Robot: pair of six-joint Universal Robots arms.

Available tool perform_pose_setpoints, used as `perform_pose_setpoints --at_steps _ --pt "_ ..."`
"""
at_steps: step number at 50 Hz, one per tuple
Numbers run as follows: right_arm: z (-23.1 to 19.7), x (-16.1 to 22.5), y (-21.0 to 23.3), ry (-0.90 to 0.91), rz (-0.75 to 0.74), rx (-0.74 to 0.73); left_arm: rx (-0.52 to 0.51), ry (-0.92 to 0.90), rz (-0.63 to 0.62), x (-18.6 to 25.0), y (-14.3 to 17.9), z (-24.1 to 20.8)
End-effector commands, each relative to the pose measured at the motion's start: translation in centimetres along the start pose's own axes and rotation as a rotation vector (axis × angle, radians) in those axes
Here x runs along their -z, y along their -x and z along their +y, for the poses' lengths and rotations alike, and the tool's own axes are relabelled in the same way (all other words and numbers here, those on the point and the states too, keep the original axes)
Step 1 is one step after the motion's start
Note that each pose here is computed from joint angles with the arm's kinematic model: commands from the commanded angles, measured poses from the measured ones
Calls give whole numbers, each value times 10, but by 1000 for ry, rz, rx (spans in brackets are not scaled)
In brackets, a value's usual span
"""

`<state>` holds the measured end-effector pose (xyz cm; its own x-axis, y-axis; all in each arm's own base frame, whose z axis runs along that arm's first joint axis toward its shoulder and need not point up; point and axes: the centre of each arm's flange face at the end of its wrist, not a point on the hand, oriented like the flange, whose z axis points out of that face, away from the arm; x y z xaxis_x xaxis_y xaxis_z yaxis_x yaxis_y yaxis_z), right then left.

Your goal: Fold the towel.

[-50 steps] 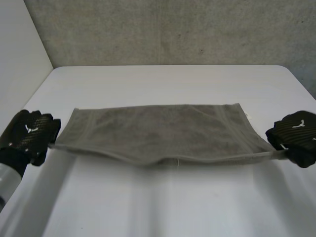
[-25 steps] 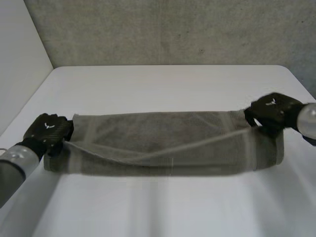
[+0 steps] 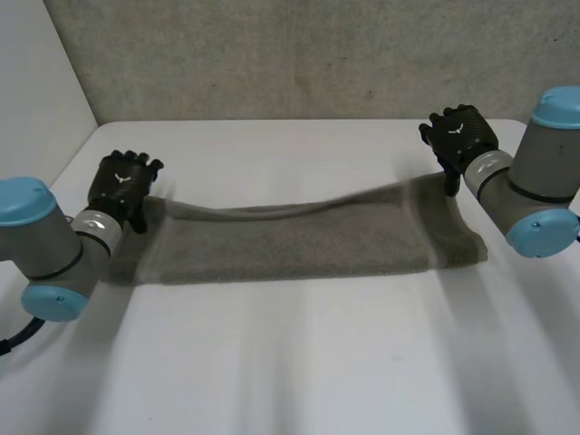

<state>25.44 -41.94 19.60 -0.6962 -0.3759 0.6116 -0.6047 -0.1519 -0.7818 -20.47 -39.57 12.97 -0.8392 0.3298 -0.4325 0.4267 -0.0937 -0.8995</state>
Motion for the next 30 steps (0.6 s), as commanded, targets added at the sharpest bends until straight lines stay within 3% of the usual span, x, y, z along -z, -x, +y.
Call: perform_pose_setpoints --at_steps 1,9,20,23,30 --pt "4 -1 5 35 17 -6 7 29 28 4 -10 5" --pt "-3 21 -3 61 14 -23 6 34 -30 14 4 -9" --pt "-5 85 9 132 -72 -37 14 39 -64 52 15 -31" --pt "3 94 13 158 -101 -48 36 34 -63 66 14 -37" --pt "40 95 18 209 -165 -98 199 50 -54 84 9 -37"
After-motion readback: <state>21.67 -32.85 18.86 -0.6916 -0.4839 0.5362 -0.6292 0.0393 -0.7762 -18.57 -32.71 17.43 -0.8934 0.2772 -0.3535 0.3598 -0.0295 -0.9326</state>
